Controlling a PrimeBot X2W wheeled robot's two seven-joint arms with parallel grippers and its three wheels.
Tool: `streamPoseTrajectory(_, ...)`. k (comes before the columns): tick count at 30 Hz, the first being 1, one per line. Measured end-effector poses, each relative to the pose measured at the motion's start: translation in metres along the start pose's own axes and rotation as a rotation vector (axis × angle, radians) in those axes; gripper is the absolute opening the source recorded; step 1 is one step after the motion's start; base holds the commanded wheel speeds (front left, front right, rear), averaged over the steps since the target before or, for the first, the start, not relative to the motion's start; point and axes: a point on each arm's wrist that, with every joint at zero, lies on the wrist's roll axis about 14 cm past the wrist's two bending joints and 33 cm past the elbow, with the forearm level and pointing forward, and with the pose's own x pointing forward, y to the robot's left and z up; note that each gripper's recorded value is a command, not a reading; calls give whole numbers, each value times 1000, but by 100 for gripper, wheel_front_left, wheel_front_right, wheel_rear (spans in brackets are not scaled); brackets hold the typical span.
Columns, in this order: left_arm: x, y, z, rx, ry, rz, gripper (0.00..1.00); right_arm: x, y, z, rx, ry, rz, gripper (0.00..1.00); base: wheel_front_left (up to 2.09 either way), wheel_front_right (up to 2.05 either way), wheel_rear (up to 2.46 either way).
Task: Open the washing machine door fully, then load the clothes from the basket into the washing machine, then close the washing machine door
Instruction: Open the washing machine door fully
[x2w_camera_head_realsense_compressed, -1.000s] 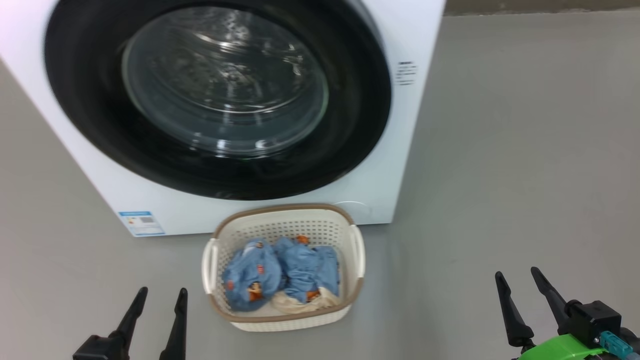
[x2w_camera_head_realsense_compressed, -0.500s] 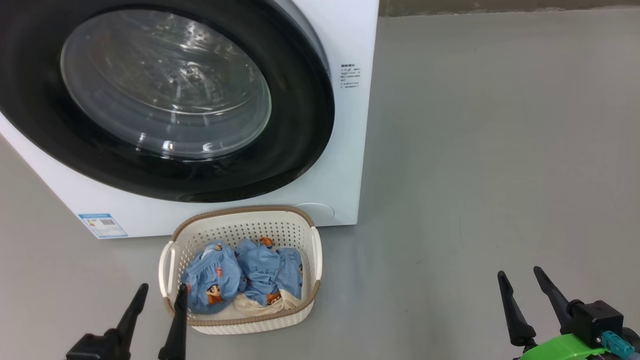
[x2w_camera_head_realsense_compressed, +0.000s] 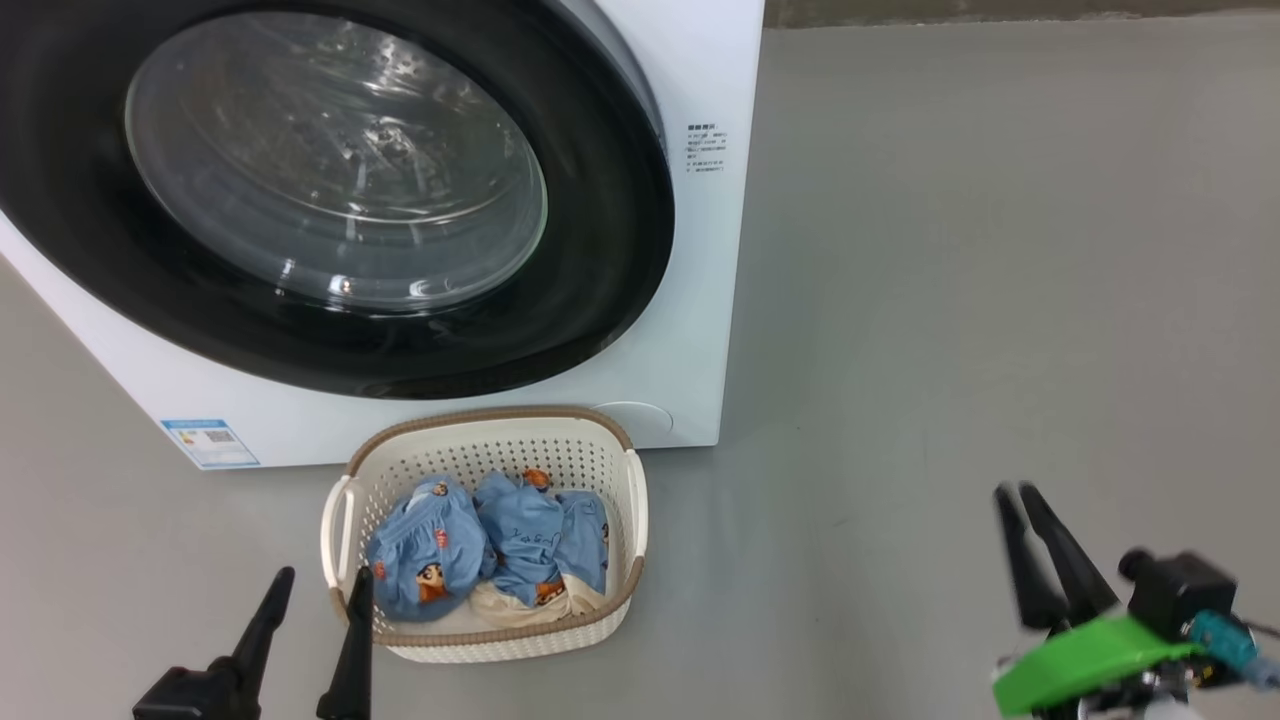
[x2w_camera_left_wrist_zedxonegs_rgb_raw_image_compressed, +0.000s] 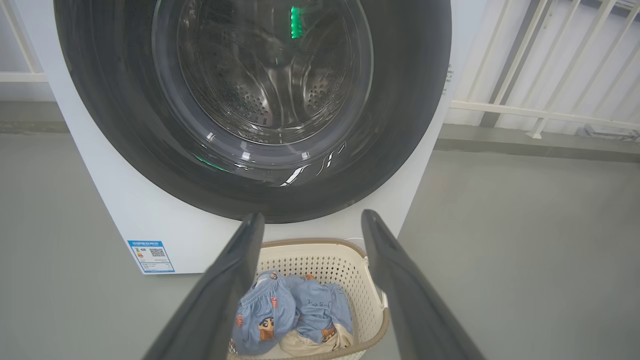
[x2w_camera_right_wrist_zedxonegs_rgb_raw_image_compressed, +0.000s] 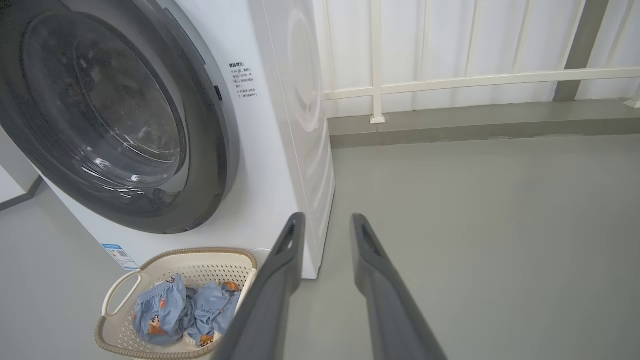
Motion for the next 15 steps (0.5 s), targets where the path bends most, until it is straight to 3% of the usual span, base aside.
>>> streamPoseTrajectory(15,15,-4,2,-19,-9,-11,100,88,37,86,373,-251,82,0,0,0,0)
